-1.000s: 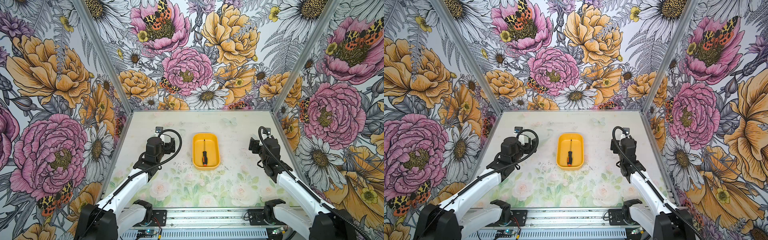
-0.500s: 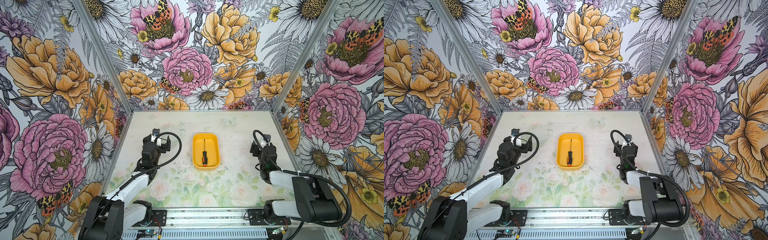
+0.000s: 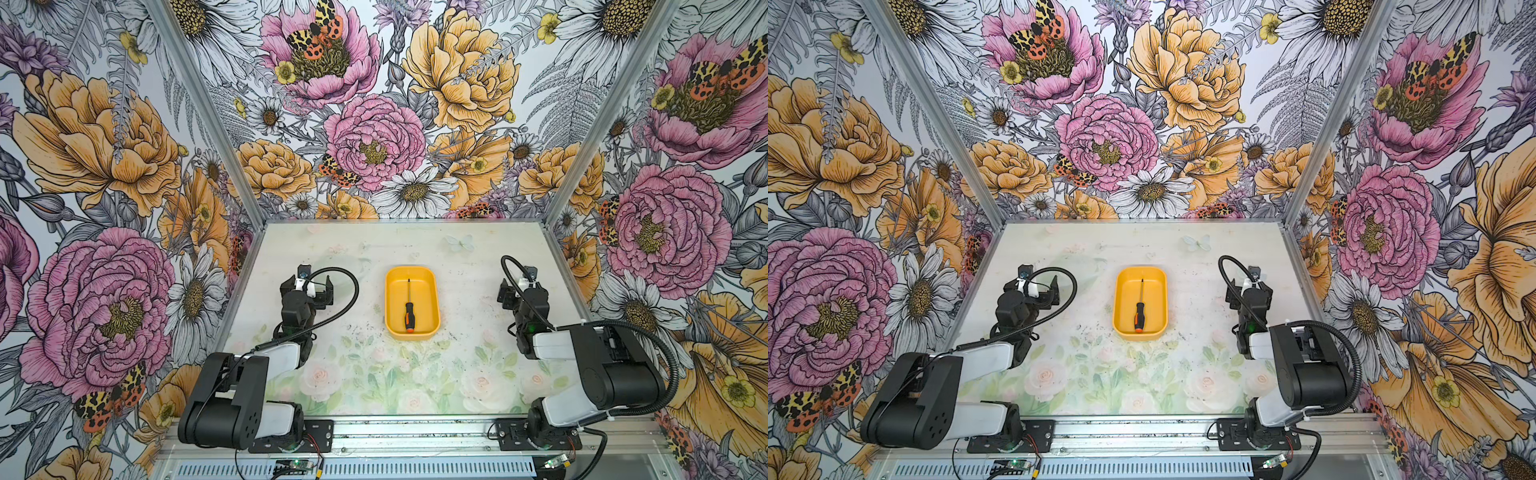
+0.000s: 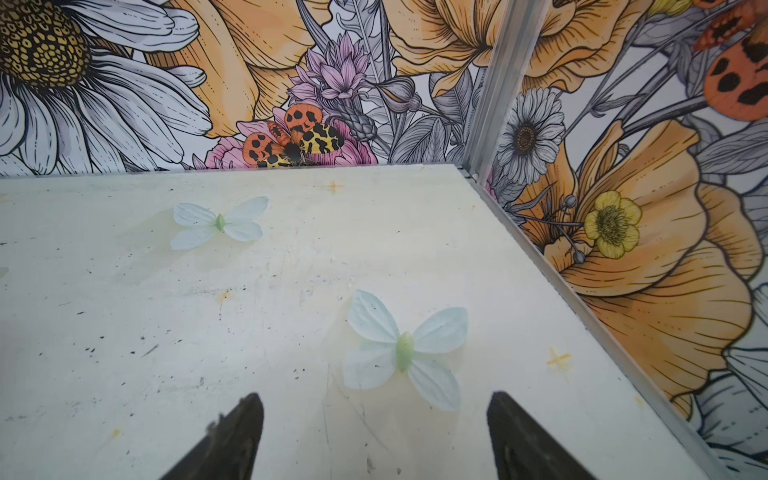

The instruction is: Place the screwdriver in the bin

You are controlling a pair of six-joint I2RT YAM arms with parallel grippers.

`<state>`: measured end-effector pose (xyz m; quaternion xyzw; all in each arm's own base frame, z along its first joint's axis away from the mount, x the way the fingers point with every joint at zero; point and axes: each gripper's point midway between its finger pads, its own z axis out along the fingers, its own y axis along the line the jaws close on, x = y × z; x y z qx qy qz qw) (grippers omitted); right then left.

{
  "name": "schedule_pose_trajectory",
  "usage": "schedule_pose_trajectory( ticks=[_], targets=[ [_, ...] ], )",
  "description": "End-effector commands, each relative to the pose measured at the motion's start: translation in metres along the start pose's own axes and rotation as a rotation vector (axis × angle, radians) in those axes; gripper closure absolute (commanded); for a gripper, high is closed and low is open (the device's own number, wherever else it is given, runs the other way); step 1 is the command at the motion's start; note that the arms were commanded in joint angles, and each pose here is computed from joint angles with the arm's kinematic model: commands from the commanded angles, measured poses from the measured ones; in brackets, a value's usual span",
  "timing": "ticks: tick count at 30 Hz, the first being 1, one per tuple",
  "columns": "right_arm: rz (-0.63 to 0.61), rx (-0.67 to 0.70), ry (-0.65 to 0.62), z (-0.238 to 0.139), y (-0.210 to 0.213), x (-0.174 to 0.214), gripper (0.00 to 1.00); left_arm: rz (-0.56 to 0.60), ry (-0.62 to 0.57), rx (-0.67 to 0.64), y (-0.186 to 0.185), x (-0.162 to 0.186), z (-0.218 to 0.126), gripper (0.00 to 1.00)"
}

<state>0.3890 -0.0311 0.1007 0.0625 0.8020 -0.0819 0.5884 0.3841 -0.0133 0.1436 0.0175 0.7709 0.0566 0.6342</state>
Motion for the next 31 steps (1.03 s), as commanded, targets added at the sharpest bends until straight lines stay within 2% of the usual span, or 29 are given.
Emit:
schedule_pose_trajectory(
  ticks=[1,8,9,14,31],
  targets=[
    [0.005,-0.012,-0.050,0.002,0.002,-0.016,0.13,-0.023,-0.059,0.017,-0.001,-0.010,0.002,0.01],
    [0.005,-0.008,-0.049,0.003,0.002,-0.016,0.10,-0.070,-0.022,-0.011,0.012,-0.003,0.014,0.01],
    [0.006,0.002,-0.043,0.004,0.000,-0.015,0.01,-0.086,-0.014,-0.015,0.016,0.001,0.017,0.01],
    [0.010,0.006,-0.038,0.004,-0.001,-0.015,0.01,-0.168,0.011,-0.036,0.033,0.015,0.026,0.01],
    [0.011,0.003,-0.038,0.005,0.000,-0.016,0.00,-0.160,-0.001,-0.042,0.031,0.013,0.026,0.01]
  ],
)
